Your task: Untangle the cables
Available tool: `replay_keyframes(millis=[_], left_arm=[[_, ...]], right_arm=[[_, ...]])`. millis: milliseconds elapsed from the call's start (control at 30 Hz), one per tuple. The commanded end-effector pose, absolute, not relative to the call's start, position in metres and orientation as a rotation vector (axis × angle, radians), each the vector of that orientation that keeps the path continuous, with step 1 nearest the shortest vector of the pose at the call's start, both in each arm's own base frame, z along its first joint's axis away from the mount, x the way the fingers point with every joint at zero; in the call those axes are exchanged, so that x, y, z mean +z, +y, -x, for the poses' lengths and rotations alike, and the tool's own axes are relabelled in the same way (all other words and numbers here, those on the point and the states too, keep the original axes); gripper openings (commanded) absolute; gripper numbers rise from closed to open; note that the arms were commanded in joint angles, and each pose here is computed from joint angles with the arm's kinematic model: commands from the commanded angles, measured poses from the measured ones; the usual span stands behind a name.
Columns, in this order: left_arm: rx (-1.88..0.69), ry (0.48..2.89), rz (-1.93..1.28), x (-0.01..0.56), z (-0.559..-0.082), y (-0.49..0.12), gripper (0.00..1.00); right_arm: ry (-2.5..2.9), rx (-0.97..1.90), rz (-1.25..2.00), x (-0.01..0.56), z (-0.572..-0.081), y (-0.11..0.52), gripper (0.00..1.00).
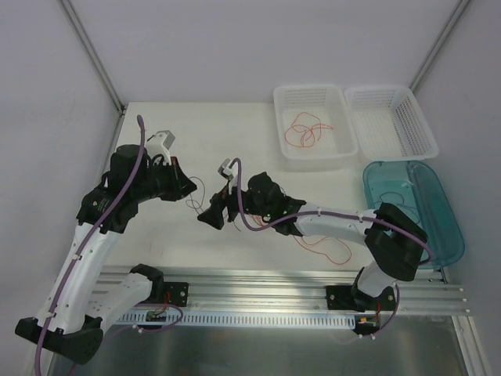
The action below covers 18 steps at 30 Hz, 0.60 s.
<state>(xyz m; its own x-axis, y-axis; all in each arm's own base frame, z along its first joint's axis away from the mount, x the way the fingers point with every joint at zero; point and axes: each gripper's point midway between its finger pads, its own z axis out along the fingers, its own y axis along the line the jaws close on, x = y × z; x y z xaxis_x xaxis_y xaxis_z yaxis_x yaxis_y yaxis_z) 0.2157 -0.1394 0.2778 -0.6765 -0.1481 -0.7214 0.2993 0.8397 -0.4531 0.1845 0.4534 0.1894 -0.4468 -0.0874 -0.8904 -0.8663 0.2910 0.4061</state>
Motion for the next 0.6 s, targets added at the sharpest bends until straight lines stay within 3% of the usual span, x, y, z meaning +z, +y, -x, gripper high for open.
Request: replay_keyframes(millis=[0,167,267,367,400,500,567], left_arm=[[-0.755,2.156,-0.149,0.292,-0.210,-0.144,0.00],[-0.778,2.152,-0.153,0.294,-0.208,-0.146,0.00],[-0.782,2.144,-0.159,0.296,-0.207,-0.147,0.00],[-0.765,2.140,-0.161,0.295,-0.207,-0.144,0.00],[-0.754,2.143,-0.162,0.294,-0.208,-0.143,0.00],[-0.681,2.143,-0.140,0.288,-0.213,-0.134,0.01],[-0.618,2.148,-0.110,0.282,-0.218,-0.125,0.03]], right_arm=[[1.571,1.294,0.856,0.239,-0.191,0.475,0.82],[1.536,1.324,0.882,0.247,-0.190,0.491,0.78],[1.542,1.327,0.898,0.242,-0.191,0.496,0.67],[1.549,1.327,0.911,0.238,-0.191,0.497,0.44],[1.553,1.323,0.917,0.237,-0.189,0.494,0.28],[1.585,1.257,0.919,0.230,-0.192,0.483,0.04],[1.632,1.216,0.917,0.231,-0.191,0.471,0.01]])
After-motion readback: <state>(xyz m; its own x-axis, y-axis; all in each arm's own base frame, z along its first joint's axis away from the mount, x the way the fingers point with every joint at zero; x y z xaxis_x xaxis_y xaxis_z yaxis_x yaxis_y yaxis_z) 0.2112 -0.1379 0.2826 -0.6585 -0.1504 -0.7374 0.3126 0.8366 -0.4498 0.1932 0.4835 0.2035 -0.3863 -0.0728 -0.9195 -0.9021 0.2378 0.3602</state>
